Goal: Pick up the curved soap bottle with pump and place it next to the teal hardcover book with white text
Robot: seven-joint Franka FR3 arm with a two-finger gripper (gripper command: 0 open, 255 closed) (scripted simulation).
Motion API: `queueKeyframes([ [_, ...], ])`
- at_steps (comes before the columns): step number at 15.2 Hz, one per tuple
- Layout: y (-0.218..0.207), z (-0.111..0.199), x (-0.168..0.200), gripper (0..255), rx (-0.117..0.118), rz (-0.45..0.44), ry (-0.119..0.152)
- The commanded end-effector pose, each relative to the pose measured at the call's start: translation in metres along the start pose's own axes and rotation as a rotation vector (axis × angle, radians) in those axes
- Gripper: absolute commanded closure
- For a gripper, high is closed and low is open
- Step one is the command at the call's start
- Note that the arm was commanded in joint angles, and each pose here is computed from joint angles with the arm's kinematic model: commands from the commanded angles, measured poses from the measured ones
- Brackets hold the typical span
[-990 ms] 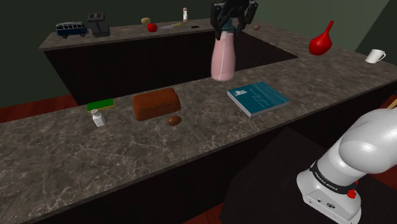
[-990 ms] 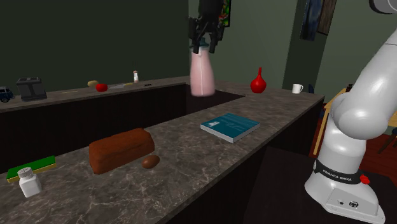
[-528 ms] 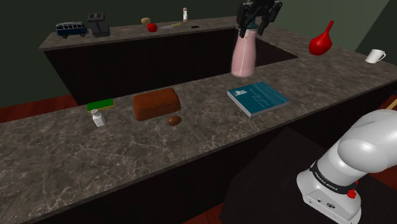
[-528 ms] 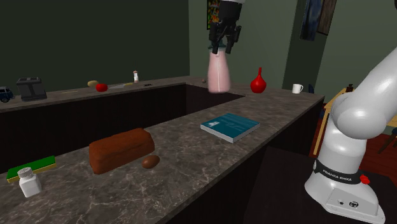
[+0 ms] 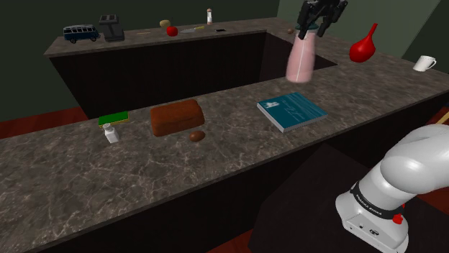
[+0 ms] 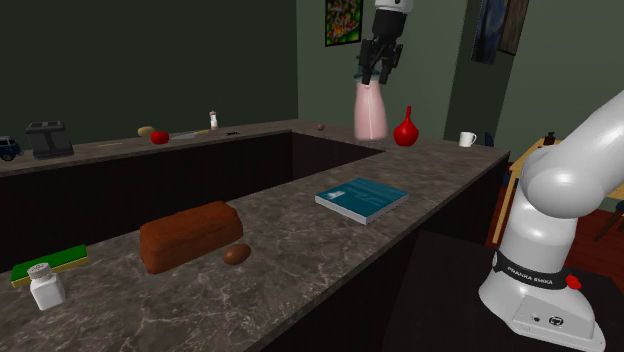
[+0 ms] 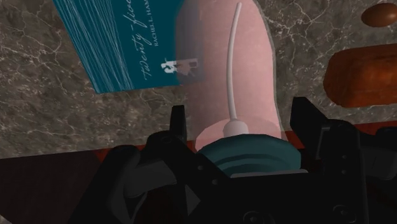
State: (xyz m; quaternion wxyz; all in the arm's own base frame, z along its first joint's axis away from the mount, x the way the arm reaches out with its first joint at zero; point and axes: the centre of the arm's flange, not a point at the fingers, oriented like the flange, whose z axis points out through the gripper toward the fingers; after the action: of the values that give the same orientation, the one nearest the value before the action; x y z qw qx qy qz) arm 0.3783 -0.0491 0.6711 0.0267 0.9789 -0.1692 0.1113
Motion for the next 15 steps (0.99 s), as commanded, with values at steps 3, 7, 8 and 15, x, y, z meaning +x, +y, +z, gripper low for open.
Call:
queueKeyframes([
  [3, 0.053, -0.001, -0.001, 255, 0.000, -0.001, 0.000],
  [7, 0.106, 0.000, -0.002, 255, 0.000, -0.001, 0.000],
  [8, 0.119, 0.000, -0.002, 255, 0.000, -0.001, 0.000],
  [15, 0.212, 0.001, -0.003, 255, 0.000, -0.001, 0.000],
])
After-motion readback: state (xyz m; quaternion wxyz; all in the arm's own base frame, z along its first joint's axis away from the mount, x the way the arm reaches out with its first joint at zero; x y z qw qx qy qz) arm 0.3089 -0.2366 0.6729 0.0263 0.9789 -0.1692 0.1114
